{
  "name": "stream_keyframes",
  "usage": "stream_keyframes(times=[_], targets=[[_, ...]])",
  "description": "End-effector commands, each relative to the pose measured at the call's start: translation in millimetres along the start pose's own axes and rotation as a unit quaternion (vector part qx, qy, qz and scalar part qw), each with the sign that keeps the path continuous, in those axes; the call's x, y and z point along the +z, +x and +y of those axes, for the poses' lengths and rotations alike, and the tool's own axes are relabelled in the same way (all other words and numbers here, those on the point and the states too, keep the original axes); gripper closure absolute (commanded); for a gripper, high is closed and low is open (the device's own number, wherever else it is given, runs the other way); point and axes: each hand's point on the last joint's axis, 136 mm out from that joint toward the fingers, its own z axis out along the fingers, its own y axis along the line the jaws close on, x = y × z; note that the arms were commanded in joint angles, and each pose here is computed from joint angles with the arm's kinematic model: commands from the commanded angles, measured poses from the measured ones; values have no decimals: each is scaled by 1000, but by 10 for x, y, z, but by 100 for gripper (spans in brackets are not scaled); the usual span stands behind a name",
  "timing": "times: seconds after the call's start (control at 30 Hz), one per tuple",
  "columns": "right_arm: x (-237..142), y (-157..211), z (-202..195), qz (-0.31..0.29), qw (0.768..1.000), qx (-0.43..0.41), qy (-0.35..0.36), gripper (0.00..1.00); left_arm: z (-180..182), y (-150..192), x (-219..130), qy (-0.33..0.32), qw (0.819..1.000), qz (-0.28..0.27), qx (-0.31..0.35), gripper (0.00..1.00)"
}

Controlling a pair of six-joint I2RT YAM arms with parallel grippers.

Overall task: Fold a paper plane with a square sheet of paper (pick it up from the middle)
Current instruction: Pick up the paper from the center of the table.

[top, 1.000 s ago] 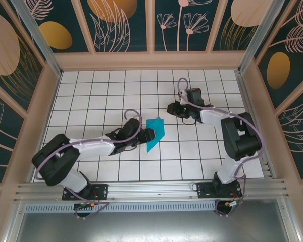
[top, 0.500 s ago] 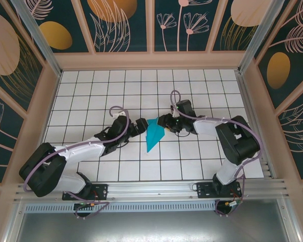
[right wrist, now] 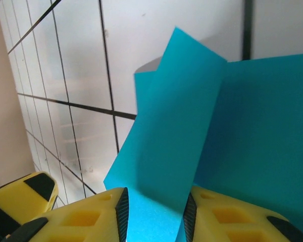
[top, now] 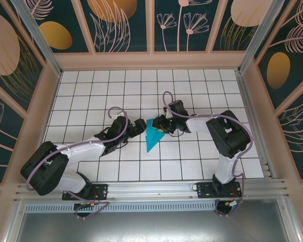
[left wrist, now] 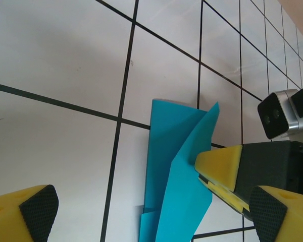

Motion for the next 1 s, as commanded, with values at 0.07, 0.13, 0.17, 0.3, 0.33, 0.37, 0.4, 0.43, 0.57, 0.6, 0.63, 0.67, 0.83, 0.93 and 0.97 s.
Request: stream_keyframes(times=[0.07,0.13,0.17,0.3,0.33,0.37,0.4,0.43,0.57,0.6,0.63,0.67,0.83,0.93,0.97], targets=[[57,69,170,17,999,-6,-37,68,49,-10,2,3,1000,-1,-18,2],[58,119,177,19,999,-11,-41,69,56,-12,-6,6,1000,-1,-23,2],[62,143,167,20,999,-11,-40,71,53,-12,-9,7,1000,-1,-25,2],[119,242,86,26,999,-13,-34,74,57,-6,-18,13,999,2,-30,1],[132,242,69,27,999,-14,-30,76,55,-11,-22,14,999,1,-32,2],[145,242,39,27,999,-12,-26,80,59,-6,-21,14,999,2,-33,1],[148,228,40,25,999,-13,-25,83,59,-16,-28,15,999,1,-35,1],[137,212,58,21,999,-15,-26,86,65,-4,-30,15,999,3,-36,1],[19,80,222,-7,998,-42,-37,99,38,-7,-73,24,999,4,-42,1],[-37,24,287,-17,998,-51,-42,100,21,-14,-89,29,999,4,-43,1],[-104,-34,349,-28,997,-57,-50,100,8,-11,-106,33,998,5,-46,1],[-185,-90,423,-38,995,-65,-61,100,-19,-15,-128,41,998,6,-49,2],[-660,-301,859,-58,981,-88,-164,100,-349,-20,-288,129,989,25,-67,1],[-885,-374,1042,-50,970,-83,-222,99,-606,-26,-412,190,978,42,-80,1],[-965,-404,1100,-47,967,-80,-238,99,-684,-26,-451,208,973,49,-86,1]])
